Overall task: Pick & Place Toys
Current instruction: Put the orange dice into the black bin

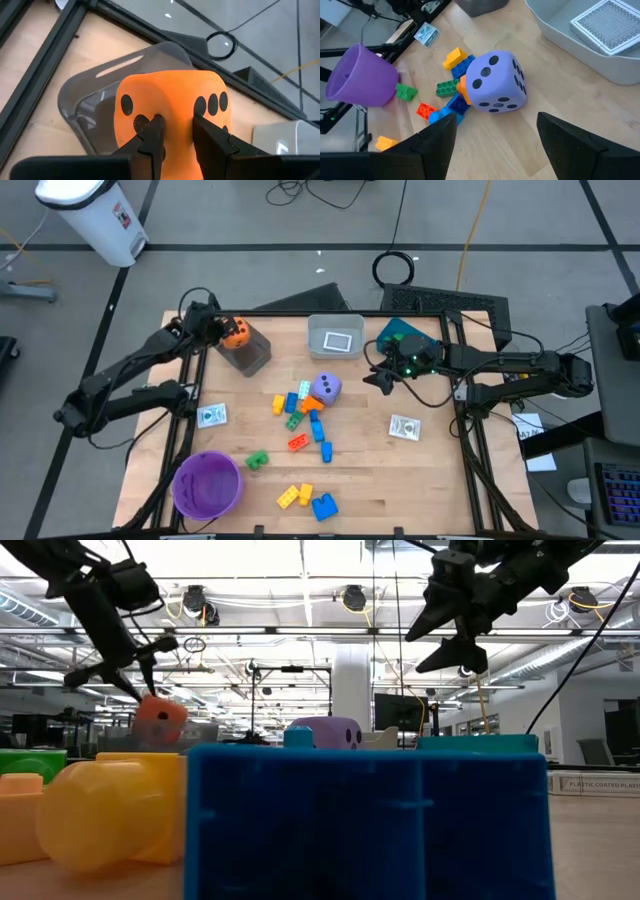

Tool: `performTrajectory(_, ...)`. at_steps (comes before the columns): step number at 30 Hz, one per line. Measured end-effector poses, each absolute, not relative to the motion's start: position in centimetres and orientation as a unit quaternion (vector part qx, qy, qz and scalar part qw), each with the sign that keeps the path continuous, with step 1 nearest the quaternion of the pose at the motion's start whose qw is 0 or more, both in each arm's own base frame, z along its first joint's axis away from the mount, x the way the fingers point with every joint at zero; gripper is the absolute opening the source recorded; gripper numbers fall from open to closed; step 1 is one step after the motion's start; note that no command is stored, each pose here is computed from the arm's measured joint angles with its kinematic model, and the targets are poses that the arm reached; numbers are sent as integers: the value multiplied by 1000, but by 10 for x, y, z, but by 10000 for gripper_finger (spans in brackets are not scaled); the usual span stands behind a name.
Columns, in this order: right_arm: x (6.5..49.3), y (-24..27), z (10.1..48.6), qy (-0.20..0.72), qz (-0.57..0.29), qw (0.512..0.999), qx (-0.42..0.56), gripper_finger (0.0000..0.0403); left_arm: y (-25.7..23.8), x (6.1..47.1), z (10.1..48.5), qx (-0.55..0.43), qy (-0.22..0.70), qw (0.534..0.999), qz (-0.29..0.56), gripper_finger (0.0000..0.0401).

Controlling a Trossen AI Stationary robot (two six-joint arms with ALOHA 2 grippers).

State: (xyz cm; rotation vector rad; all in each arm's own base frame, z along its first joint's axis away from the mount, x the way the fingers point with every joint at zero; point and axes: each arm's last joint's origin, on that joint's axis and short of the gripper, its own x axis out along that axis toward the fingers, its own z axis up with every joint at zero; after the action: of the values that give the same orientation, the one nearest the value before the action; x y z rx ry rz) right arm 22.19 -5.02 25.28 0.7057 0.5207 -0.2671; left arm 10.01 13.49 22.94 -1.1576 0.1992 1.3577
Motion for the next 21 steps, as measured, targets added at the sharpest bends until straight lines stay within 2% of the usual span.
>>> performTrajectory(12, 222, -51, 253, 247, -140, 892, 352, 267, 140, 89, 204, -528, 66, 598, 599, 97)
performTrajectory(21, 222, -51, 253, 248, -139, 893, 348, 267, 144, 90, 208, -513, 39, 610, 603, 100)
